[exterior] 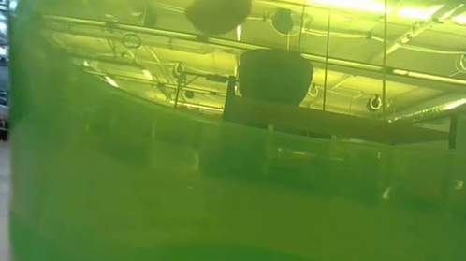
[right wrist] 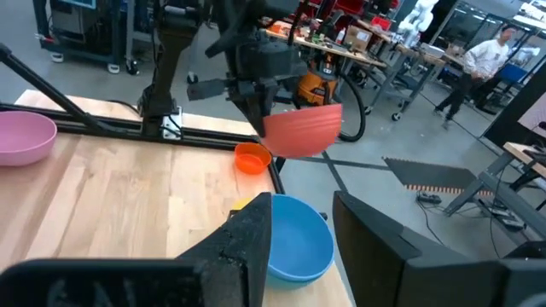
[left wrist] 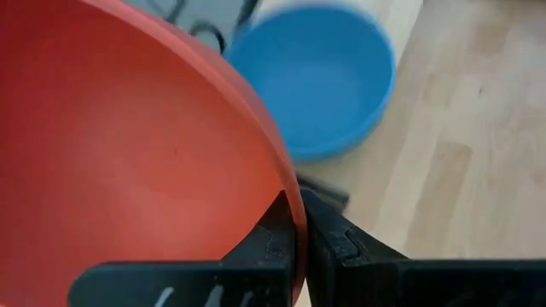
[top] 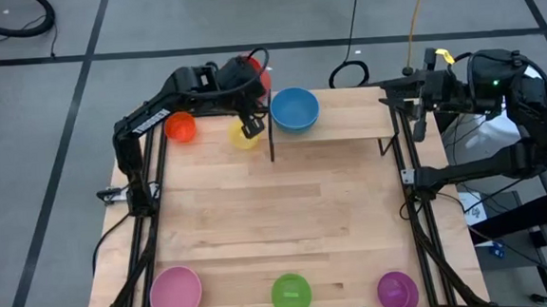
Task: Place and stack bowls onto a shelf
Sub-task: Stack the bottom orange bowl on top of the blue bowl on the shelf
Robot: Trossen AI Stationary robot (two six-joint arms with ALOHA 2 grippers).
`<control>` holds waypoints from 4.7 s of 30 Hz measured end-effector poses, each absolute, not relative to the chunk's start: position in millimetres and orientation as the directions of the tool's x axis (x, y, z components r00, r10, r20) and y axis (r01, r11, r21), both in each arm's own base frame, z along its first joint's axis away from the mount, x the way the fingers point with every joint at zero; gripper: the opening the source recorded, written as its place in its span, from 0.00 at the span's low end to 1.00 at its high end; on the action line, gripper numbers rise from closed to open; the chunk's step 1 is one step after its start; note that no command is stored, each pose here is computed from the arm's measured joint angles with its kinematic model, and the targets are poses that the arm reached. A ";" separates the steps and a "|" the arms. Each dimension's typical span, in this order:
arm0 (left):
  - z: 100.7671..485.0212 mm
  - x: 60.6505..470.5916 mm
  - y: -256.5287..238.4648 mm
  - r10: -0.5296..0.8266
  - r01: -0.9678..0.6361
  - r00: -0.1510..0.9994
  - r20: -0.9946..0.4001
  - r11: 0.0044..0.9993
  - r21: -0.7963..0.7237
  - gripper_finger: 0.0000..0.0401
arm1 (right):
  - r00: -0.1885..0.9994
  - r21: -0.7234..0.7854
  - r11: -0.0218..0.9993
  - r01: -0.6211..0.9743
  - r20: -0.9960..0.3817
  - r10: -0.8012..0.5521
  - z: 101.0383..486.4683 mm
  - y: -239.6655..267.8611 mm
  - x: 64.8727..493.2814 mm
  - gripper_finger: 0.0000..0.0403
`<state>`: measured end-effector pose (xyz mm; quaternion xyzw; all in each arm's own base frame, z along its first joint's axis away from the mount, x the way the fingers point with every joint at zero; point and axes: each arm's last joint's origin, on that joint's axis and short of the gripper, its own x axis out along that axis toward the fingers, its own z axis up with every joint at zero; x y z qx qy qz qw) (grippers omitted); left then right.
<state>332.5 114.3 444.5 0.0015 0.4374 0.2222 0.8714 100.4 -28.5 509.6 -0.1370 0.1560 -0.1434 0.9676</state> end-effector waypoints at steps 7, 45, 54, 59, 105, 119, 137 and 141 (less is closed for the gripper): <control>454.5 346.9 115.5 0.368 -0.340 0.663 -0.652 0.924 0.176 0.01 | 0.896 -0.303 0.927 0.222 -0.310 -0.317 505.0 -29.8 105.4 0.29; 390.1 406.7 114.7 0.194 -0.205 0.609 -0.769 0.975 0.084 0.13 | 0.892 -0.302 0.929 0.213 -0.327 -0.311 503.3 -29.7 105.8 0.29; 392.4 409.4 114.7 0.204 -0.219 0.634 -0.745 0.972 0.080 0.15 | 0.892 -0.303 0.929 0.213 -0.328 -0.311 503.3 -29.7 105.8 0.29; 393.7 410.9 115.1 0.209 -0.232 0.649 -0.731 0.970 0.071 0.15 | 0.892 -0.303 0.929 0.213 -0.328 -0.311 503.3 -29.7 105.8 0.29; 398.4 398.0 112.2 0.236 -0.329 0.596 -0.768 0.944 0.035 0.15 | 0.892 -0.333 0.922 0.199 -0.328 -0.311 503.3 -29.7 105.7 0.29; 389.9 409.5 109.5 0.259 -0.273 0.596 -0.760 0.956 0.111 0.15 | 0.894 -0.354 0.915 0.192 -0.321 -0.312 503.9 -28.9 102.8 0.29; 395.5 409.9 103.9 0.279 -0.261 0.618 -0.735 0.955 0.142 0.15 | 0.904 -0.370 0.908 0.198 -0.289 -0.315 506.6 -25.6 89.7 0.29; 395.0 409.4 103.8 0.280 -0.214 0.611 -0.741 0.959 0.186 0.15 | 0.904 -0.382 0.904 0.193 -0.288 -0.314 506.6 -25.6 89.7 0.29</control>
